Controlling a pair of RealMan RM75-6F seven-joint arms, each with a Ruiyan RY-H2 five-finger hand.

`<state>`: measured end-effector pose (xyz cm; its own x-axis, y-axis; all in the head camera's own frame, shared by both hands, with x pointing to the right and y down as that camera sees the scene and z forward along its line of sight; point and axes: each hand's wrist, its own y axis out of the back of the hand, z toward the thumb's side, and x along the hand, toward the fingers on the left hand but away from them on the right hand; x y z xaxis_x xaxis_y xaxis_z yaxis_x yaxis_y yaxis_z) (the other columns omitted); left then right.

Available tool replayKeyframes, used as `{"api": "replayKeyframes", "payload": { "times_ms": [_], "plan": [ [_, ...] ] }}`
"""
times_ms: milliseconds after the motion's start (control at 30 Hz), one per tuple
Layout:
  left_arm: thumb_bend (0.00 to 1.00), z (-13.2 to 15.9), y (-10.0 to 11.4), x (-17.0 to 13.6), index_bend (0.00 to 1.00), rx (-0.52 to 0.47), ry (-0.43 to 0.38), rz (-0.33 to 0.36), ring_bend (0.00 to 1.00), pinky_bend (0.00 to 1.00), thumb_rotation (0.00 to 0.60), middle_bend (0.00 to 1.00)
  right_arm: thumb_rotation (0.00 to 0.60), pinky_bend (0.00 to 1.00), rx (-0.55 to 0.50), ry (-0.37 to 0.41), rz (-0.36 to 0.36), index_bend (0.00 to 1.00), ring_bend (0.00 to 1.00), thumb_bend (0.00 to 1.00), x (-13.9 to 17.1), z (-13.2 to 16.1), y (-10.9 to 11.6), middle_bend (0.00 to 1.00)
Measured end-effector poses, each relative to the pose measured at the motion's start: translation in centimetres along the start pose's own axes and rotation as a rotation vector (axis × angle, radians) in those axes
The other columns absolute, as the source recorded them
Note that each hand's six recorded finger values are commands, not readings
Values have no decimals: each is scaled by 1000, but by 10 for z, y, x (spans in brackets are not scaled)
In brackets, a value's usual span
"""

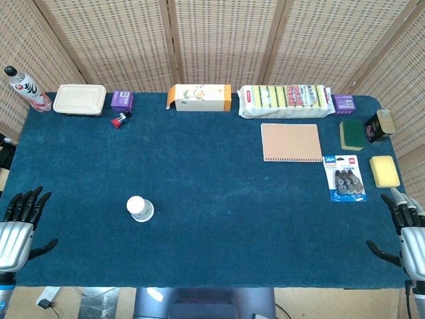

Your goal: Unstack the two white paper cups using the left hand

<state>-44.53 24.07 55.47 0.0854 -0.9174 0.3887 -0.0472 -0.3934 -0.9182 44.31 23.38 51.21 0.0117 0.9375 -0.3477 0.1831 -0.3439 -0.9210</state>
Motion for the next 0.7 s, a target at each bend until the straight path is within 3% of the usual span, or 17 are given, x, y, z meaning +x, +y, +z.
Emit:
{"api": "replayKeyframes", "payload": {
  "times_ms": [467, 700],
  "plan": [
    [98, 7, 2, 10, 0, -7, -26, -4, 0, 0, 600, 0, 600, 0, 74, -34, -42, 31, 0, 229, 0, -6, 4, 0],
    [98, 31, 0, 43, 0, -33, -125, -87, 0, 0, 600, 0, 600, 0, 40, -28, -29, 31, 0, 229, -1, -4, 3, 0]
  ]
}}
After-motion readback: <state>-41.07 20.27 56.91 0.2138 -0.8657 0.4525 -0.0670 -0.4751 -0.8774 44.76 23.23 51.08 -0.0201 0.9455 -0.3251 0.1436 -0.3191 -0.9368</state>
